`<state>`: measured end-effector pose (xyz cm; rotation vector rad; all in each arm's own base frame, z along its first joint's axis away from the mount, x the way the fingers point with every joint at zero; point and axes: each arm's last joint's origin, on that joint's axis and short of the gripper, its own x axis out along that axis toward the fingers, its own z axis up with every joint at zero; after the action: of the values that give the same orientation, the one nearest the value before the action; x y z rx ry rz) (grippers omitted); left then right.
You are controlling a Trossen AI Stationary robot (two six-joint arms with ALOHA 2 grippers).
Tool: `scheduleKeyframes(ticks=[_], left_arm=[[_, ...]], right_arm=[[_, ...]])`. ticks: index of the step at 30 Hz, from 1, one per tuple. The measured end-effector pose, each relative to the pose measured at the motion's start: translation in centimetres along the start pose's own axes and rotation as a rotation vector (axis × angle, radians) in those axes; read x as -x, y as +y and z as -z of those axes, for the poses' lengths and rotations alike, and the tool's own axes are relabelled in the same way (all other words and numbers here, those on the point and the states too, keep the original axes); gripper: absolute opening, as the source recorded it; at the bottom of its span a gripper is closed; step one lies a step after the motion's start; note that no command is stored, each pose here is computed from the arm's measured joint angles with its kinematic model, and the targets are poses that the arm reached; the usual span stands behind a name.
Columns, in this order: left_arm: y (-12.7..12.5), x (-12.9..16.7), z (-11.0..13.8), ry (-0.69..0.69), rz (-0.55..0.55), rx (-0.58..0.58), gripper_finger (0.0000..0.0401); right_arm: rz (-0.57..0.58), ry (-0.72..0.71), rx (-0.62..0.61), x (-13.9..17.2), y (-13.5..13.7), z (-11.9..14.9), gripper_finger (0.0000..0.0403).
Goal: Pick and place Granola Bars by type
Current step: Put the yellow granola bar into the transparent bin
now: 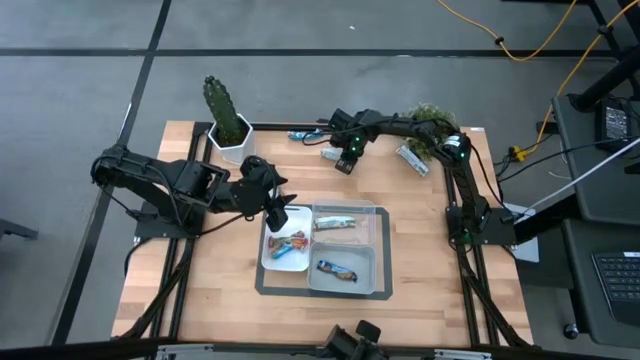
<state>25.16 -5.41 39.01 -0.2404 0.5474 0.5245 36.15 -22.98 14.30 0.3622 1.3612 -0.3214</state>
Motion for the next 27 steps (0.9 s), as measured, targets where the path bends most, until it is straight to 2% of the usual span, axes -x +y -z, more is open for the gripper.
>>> scheduleKeyframes(ticks=[3,6,11,14,19,22,27], left_arm=[[0.0,0.0,0.0,0.000,-0.001,0.000,0.0212],[0.0,0.0,0.0,0.000,-0.002,-0.001,0.0212],[0.0,0.0,0.0,-0.005,-0.014,-0.007,0.0212],[0.1,0.0,0.0,-0.016,-0.031,-0.018,0.0212],[0.3,0.0,0.0,-0.027,-0.072,-0.034,0.0212],[0.5,0.0,0.0,-0.047,-0.116,-0.048,0.0212],[0.7,0.1,-0.1,-0.095,-0.190,-0.068,0.0212]], right_arm=[[-0.074,0.040,0.015,0.5,0.3,0.4,0.0026],[-0.104,0.021,0.028,2.3,0.9,0.2,0.0027],[-0.100,-0.084,0.086,7.8,2.4,0.7,0.0026],[-0.156,-0.209,0.125,12.7,3.7,1.6,0.0018],[-0.266,-0.441,0.241,21.5,6.5,5.1,0.0022],[-0.347,-0.610,0.388,26.7,7.7,8.4,0.0024],[-0.545,-0.852,0.580,33.1,8.9,13.8,0.0019]])
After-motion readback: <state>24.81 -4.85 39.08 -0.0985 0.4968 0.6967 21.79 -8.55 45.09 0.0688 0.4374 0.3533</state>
